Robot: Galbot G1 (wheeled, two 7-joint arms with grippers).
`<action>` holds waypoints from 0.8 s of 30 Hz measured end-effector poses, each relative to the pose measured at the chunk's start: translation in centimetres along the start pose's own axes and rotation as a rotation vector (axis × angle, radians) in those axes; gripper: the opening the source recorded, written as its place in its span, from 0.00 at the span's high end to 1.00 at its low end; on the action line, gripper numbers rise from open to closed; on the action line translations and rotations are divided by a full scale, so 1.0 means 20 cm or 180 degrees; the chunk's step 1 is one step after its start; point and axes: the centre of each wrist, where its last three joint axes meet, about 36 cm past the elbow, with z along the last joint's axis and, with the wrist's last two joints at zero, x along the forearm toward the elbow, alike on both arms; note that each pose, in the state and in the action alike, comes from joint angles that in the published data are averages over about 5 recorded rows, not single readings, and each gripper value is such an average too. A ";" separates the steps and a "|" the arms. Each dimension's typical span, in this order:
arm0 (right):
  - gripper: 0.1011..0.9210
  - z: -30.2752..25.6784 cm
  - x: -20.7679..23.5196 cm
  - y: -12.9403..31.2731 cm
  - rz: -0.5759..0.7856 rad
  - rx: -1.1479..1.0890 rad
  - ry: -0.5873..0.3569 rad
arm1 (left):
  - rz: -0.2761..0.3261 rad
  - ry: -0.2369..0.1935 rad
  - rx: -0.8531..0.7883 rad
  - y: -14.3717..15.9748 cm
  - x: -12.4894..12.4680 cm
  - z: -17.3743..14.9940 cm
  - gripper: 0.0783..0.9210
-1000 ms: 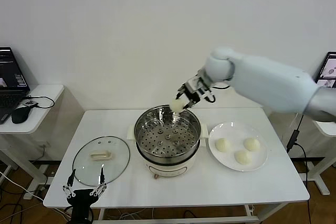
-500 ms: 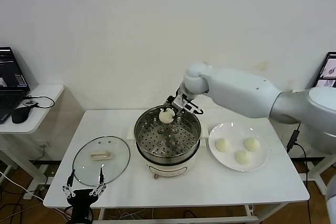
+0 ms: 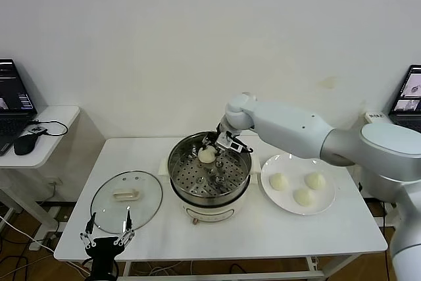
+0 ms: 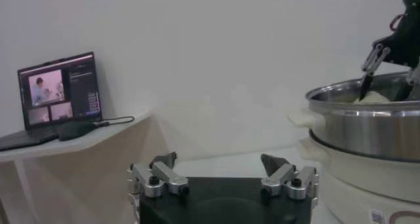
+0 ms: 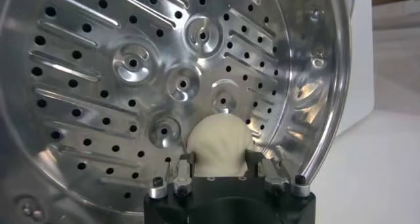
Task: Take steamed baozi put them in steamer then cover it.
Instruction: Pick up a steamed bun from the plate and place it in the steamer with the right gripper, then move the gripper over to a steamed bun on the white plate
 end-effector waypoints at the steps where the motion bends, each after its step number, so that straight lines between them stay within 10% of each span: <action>1: 0.49 0.00 0.00 0.00 0.0007 0.0012 0.0004 | 0.0001 0.0000 0.0001 0.00 0.00 0.00 0.12; 13: 0.16 0.02 0.05 -0.01 0.0072 0.0033 0.0026 | 0.0016 -0.0015 0.0008 -0.01 0.02 -0.03 0.12; 24: 0.12 0.06 0.43 0.06 0.0129 -0.0810 0.0284 | 0.0064 -0.0061 0.0005 0.02 0.00 -0.08 0.12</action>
